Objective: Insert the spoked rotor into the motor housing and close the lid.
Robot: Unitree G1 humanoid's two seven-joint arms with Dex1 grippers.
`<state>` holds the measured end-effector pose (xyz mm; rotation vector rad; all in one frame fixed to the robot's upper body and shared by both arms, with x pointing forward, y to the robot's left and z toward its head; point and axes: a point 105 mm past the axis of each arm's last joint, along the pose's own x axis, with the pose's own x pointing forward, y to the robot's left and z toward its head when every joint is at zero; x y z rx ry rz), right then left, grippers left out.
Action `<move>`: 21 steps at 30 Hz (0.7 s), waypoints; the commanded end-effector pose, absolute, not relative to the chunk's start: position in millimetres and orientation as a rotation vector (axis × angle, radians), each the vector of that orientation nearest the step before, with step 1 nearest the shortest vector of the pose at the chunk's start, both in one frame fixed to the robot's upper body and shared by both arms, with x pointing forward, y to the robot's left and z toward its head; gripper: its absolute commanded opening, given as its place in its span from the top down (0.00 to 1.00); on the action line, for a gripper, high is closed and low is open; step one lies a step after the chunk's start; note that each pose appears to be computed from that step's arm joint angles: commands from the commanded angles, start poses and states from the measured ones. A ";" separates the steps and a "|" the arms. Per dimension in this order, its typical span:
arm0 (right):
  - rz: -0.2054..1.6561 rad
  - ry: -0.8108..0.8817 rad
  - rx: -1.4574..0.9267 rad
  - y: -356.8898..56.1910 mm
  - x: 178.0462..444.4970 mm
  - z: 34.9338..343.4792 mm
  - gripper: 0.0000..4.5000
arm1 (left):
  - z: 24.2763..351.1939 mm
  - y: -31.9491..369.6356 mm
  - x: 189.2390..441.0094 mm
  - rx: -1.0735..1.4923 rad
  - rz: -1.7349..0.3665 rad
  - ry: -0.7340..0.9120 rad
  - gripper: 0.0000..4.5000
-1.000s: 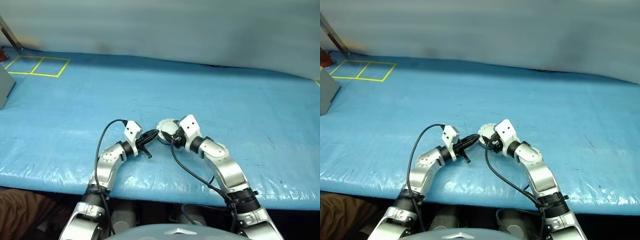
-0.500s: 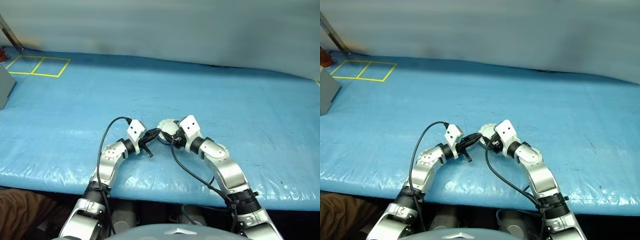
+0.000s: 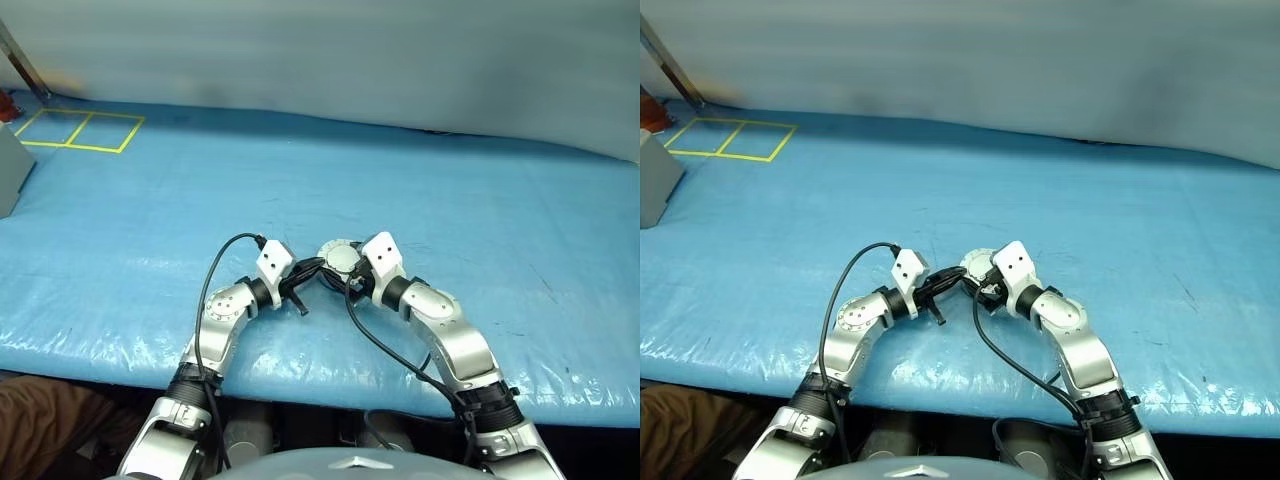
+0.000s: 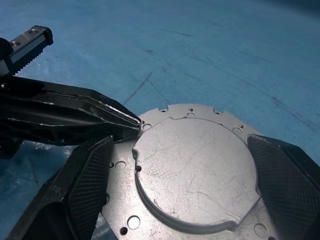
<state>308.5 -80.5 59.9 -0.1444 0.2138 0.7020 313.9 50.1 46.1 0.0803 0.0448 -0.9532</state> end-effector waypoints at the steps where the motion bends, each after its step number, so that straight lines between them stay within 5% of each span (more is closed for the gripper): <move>1: 0.716 0.279 -0.053 -79.5 299.6 45.9 0.01 | 26.1 47.3 306.2 0.082 -0.967 0.131 1.00; 21: 0.717 0.063 0.190 -77.5 303.6 94.2 0.01 | 26.1 49.1 304.2 0.059 -0.969 0.133 1.00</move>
